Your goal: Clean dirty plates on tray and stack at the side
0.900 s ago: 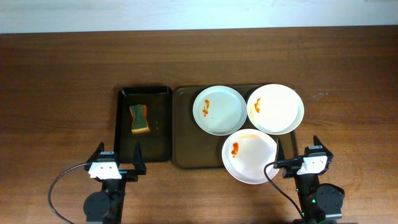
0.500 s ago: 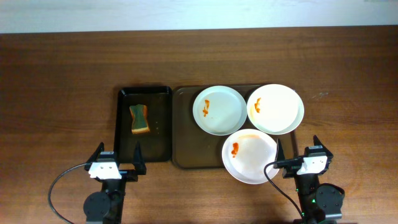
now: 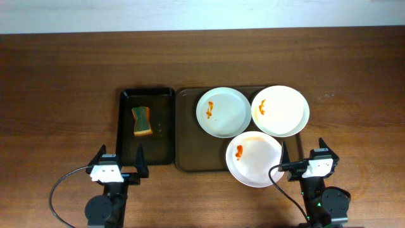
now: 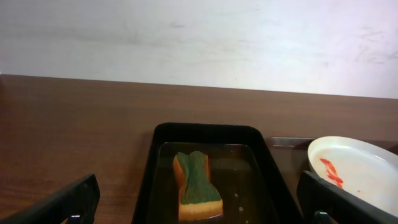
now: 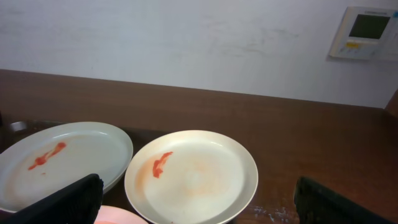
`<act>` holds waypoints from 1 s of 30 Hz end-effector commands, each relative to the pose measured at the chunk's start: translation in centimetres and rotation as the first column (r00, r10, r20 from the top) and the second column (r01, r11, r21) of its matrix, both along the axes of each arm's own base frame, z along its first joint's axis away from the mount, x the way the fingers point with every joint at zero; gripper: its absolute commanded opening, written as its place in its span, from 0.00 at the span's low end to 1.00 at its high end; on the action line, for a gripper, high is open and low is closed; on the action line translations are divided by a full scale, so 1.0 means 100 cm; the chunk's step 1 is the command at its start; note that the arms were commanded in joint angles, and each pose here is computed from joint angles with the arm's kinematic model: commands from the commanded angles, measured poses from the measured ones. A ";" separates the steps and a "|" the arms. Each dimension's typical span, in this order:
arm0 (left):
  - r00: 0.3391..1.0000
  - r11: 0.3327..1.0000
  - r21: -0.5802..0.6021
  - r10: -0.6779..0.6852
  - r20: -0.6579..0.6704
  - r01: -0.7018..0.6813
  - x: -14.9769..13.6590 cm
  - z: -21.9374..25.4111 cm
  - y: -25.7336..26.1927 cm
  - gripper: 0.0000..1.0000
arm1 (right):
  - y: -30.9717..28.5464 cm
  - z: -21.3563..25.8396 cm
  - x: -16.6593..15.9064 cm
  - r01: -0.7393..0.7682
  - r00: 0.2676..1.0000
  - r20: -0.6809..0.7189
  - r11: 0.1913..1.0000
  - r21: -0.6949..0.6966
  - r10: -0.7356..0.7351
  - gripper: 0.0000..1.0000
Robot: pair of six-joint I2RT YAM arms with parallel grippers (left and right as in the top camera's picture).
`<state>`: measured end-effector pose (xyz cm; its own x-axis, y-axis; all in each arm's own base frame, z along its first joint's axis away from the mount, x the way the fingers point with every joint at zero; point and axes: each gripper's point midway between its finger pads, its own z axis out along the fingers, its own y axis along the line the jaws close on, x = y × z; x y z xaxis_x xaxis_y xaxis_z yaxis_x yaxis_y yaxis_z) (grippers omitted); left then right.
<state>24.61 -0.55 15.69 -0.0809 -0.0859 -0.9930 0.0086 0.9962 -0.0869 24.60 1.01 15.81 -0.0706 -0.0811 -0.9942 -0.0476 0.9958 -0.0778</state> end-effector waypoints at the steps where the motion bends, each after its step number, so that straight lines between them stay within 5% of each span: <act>1: 1.000 1.000 0.018 -0.025 -0.002 0.025 0.000 -0.001 -0.004 1.00 | 0.000 -0.002 0.000 0.002 1.000 -0.004 1.000 0.007 -0.002 0.98; 25: 0.997 0.997 0.013 -0.078 0.001 0.078 -0.003 0.008 -0.013 1.00 | 0.000 -0.002 0.000 0.002 1.000 -0.004 1.000 0.007 -0.002 0.98; 30: 0.989 0.993 0.057 -0.101 -0.106 0.107 -0.021 0.077 -0.016 1.00 | 0.000 -0.002 0.000 0.002 1.000 -0.004 1.000 0.007 -0.002 0.98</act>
<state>23.03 -1.65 17.33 -0.2247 -0.0724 -0.9717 0.0640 0.9940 -0.0889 24.60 1.01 15.81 -0.0706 -0.0811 -0.9942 -0.0476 0.9958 -0.0778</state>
